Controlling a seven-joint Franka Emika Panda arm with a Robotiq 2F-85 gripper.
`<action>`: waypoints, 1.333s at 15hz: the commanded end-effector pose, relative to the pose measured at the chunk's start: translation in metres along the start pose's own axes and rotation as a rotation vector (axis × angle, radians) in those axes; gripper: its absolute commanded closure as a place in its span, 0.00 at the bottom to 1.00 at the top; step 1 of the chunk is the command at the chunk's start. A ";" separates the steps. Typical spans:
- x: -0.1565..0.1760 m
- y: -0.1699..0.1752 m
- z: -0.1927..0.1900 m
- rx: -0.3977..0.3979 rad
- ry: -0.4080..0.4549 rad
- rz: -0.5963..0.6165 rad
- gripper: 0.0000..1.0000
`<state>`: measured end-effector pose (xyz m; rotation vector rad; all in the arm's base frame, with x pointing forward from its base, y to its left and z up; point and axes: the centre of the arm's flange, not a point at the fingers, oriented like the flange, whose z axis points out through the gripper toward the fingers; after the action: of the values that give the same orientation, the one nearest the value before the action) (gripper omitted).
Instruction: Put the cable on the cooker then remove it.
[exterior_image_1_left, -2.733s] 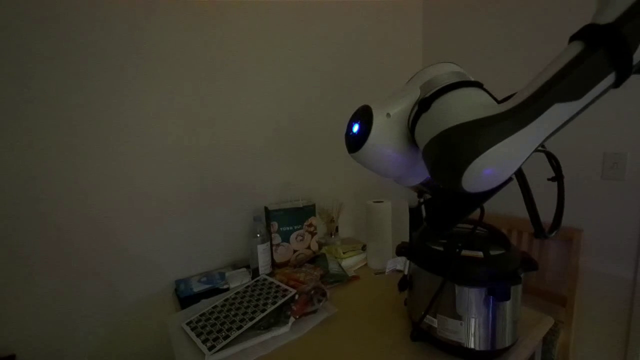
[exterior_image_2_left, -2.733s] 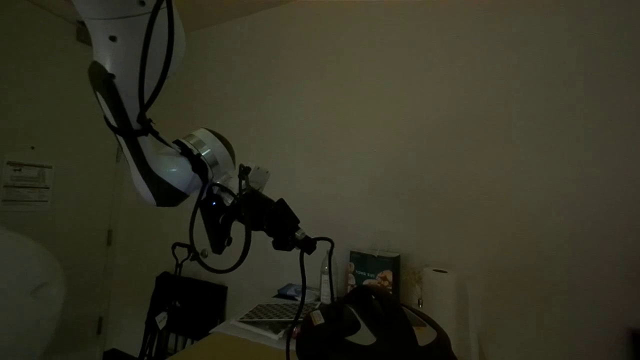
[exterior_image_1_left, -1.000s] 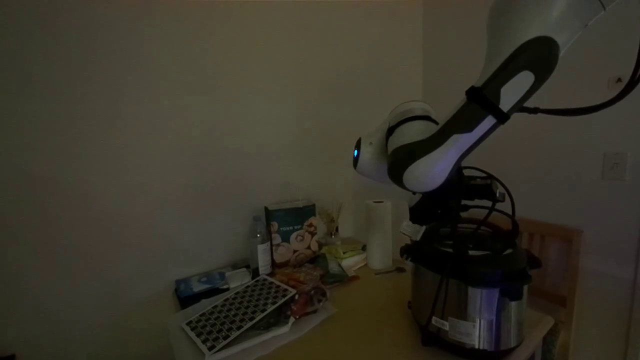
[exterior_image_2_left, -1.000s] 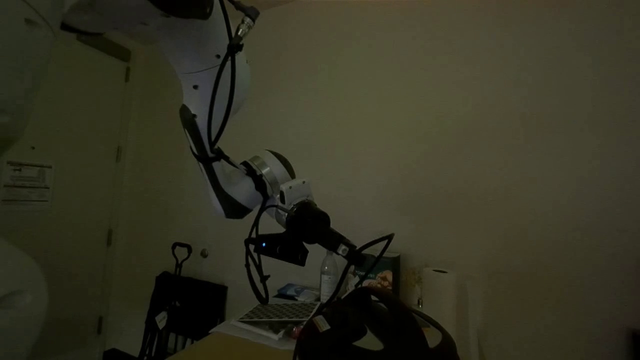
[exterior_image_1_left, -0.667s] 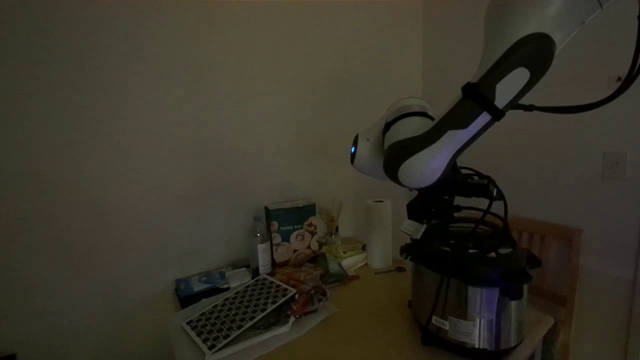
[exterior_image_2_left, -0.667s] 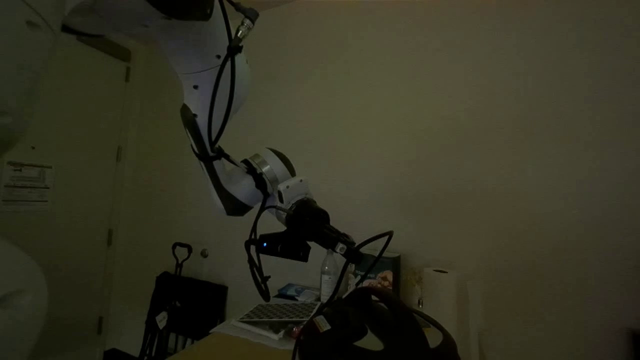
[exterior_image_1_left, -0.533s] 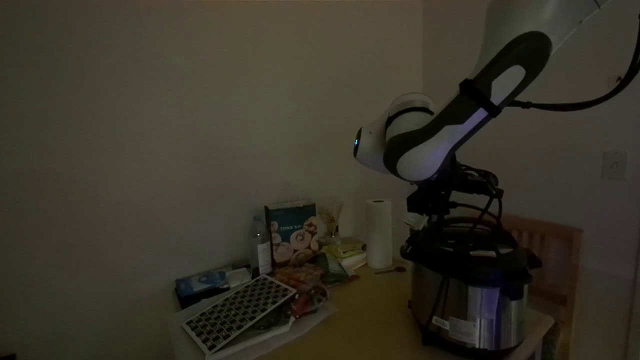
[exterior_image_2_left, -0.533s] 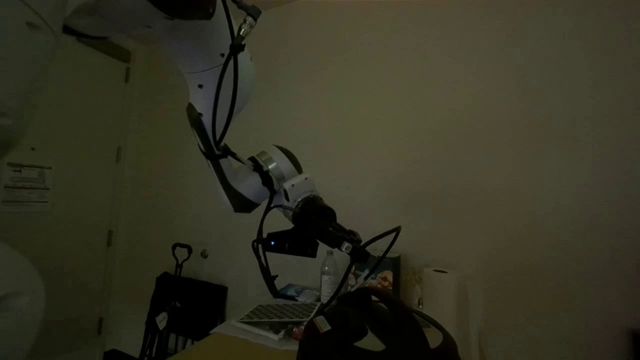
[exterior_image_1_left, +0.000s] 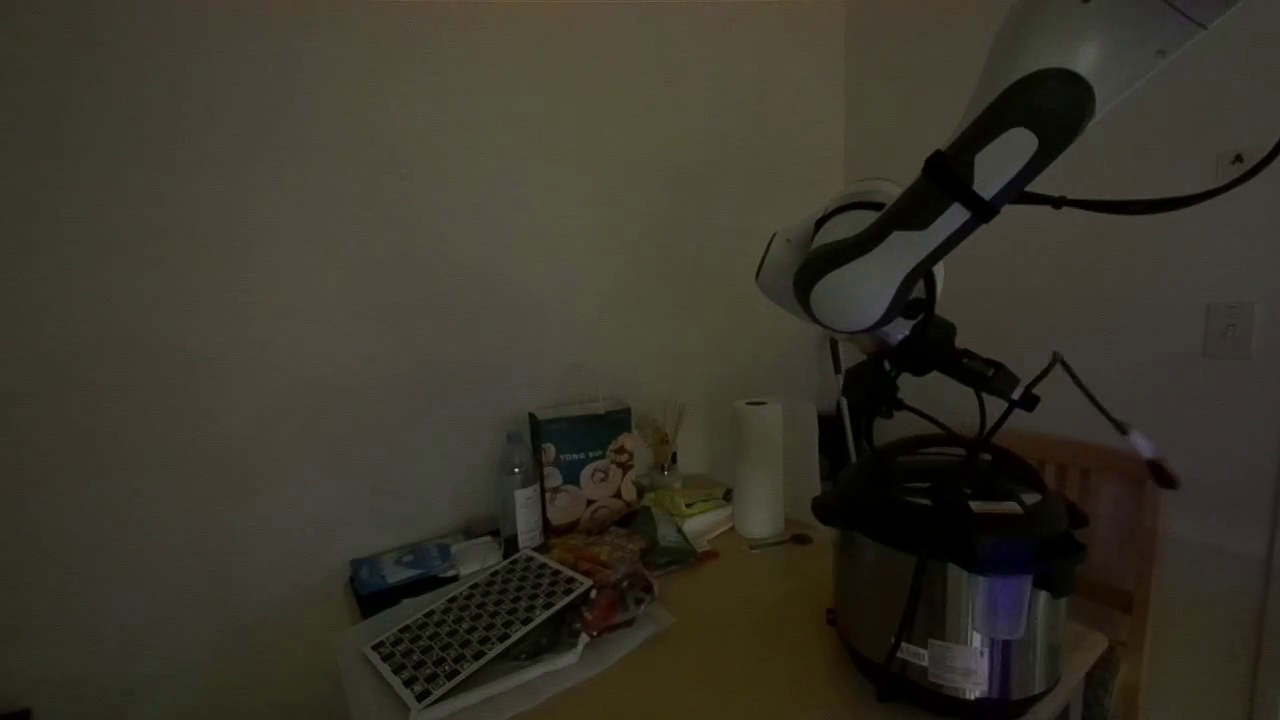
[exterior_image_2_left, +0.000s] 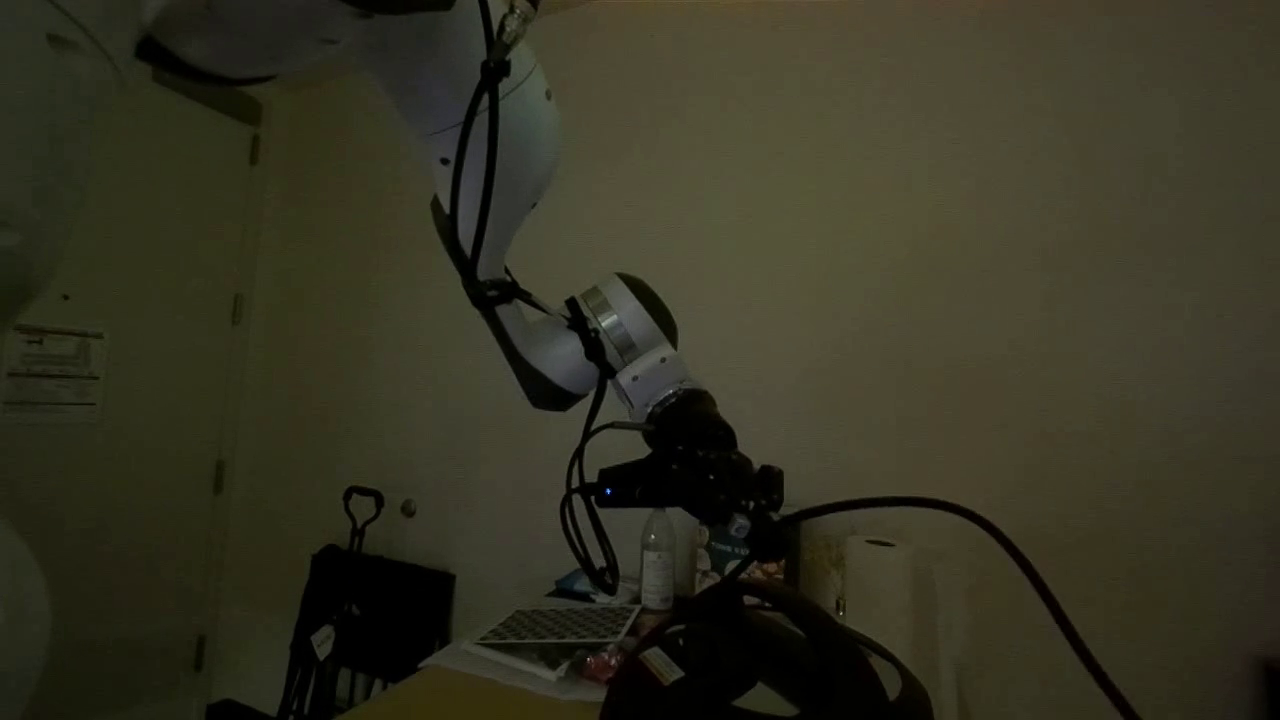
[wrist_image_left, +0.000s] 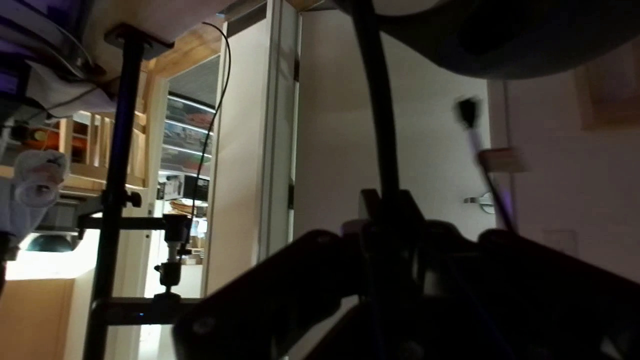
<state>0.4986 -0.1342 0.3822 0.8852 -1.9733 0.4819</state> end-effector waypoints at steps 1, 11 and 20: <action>-0.003 0.000 0.002 -0.005 0.002 0.002 0.91; -0.012 0.002 -0.022 0.115 -0.034 -0.157 0.98; -0.026 -0.003 -0.021 0.157 -0.047 -0.267 0.98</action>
<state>0.5229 -0.1108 0.3713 1.2731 -1.8218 0.4817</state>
